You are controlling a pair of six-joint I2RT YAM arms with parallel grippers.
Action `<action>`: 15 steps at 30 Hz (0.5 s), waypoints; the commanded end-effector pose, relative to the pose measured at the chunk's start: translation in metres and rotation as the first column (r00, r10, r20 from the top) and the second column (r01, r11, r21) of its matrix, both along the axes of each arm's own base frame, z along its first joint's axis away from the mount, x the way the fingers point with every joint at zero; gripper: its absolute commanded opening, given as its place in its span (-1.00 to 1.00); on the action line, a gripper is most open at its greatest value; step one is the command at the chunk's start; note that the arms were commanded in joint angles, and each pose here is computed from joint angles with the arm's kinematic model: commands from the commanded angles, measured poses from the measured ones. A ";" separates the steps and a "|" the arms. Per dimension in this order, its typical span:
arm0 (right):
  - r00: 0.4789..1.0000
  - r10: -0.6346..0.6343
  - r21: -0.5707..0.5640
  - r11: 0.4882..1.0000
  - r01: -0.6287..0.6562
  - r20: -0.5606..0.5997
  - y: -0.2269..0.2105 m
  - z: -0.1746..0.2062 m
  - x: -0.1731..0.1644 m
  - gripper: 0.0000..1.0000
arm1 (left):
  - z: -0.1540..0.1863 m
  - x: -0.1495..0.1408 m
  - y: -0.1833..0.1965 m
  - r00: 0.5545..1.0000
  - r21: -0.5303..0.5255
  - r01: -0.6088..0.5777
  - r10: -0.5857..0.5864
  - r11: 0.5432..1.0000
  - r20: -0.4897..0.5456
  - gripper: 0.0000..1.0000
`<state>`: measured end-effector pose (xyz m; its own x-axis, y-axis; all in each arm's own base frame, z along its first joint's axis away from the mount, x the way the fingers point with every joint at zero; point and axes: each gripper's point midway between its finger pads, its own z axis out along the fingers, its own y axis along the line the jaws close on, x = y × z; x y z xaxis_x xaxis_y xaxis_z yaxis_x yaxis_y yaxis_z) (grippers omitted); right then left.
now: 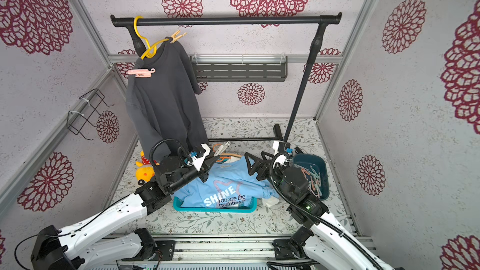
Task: Use clothespins to secure the t-shirt on both sides of the hanger
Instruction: Open the clothespin.
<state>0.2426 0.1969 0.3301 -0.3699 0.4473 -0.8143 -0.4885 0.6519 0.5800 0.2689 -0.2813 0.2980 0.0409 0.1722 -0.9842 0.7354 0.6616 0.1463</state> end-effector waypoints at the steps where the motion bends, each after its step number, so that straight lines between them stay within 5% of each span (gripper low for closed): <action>1: 0.991 0.127 0.103 0.986 -0.131 0.044 0.019 0.026 -0.011 0.90 | 0.016 -0.011 -0.004 0.995 -0.015 0.054 -0.052 0.998 0.085 -1.00; 8: 0.973 0.232 0.272 0.935 -0.226 0.013 0.046 0.020 -0.004 0.90 | 0.014 -0.015 -0.004 0.992 -0.030 0.073 -0.069 0.997 0.108 -1.00; 15: 0.941 0.334 0.198 0.920 -0.339 0.059 0.083 0.026 -0.010 0.85 | 0.004 -0.009 -0.009 0.994 0.012 0.066 -0.067 0.998 0.088 -1.00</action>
<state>0.2481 0.2701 0.3043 -0.5786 0.4303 -0.6929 -0.5515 0.4194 0.7211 0.2595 -0.2858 0.2993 0.1144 0.1629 -0.9800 0.7633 0.6169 0.1916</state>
